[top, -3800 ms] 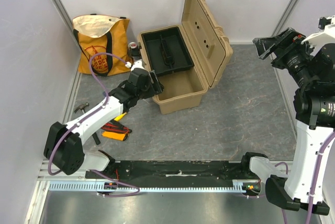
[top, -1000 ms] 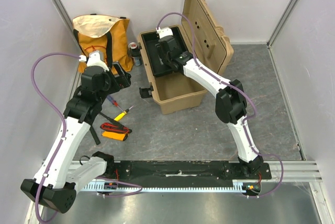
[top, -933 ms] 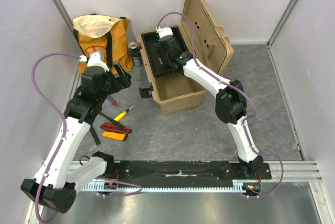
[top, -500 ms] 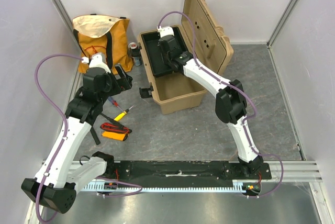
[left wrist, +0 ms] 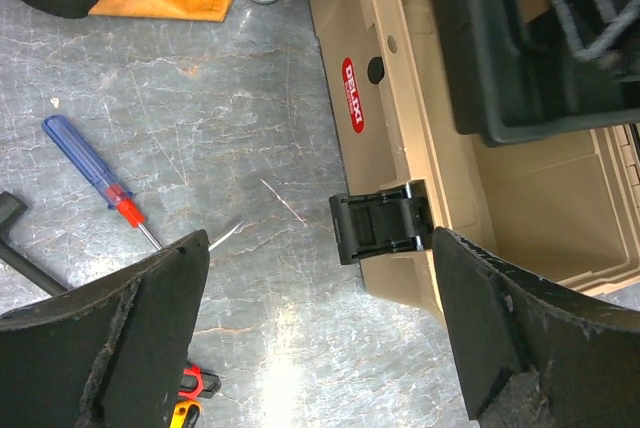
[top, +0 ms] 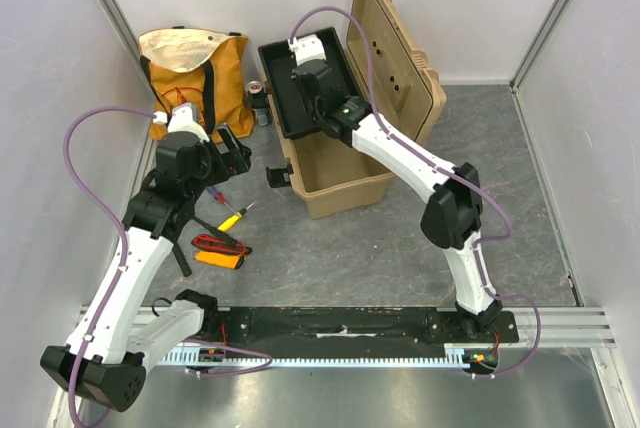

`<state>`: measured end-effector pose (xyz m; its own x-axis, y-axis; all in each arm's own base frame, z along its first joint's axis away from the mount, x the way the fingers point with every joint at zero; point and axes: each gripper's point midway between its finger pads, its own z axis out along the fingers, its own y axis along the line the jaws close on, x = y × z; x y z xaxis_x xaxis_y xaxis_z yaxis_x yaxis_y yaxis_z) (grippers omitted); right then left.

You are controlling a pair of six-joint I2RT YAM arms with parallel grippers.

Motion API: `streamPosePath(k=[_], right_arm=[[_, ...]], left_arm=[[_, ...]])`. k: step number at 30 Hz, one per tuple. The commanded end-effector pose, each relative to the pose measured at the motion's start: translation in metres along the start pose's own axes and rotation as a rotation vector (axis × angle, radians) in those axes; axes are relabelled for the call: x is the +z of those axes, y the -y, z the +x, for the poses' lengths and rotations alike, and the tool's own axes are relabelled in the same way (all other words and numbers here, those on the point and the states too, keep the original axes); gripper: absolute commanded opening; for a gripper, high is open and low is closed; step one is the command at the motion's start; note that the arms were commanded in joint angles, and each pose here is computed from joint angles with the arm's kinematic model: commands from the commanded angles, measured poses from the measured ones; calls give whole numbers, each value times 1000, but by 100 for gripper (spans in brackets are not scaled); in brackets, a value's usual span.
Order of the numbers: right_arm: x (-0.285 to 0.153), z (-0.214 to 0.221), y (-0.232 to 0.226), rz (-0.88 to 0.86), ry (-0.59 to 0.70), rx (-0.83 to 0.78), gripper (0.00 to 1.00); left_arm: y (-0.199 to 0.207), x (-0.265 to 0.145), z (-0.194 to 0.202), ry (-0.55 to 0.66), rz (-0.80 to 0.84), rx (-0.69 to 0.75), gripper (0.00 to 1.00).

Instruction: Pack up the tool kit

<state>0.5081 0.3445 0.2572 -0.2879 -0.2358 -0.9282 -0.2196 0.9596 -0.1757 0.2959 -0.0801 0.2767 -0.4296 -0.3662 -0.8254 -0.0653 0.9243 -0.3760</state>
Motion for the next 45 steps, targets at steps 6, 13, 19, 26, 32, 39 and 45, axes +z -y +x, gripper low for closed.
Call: streamPosePath(k=[6, 13, 19, 26, 32, 39, 45], right_arm=[[-152, -186, 49, -16, 432, 191, 0], [-220, -224, 116, 126, 538, 261, 0], [-255, -229, 202, 460, 536, 260, 0], [-281, -220, 298, 704, 538, 344, 0], [-282, -172, 366, 953, 441, 378, 0], [-239, -84, 423, 942, 301, 497, 0], [-190, 46, 415, 838, 78, 632, 0]], left_arm=[[3, -10, -9, 39, 28, -15, 99], [3, -12, -7, 62, 54, 19, 99], [6, -1, 1, 16, 56, 7, 98], [9, 8, 8, -23, 60, -6, 97], [8, 10, 9, -19, 63, 1, 97], [5, 18, 16, -54, 40, -7, 96], [-9, 30, 22, -80, -60, -48, 96]])
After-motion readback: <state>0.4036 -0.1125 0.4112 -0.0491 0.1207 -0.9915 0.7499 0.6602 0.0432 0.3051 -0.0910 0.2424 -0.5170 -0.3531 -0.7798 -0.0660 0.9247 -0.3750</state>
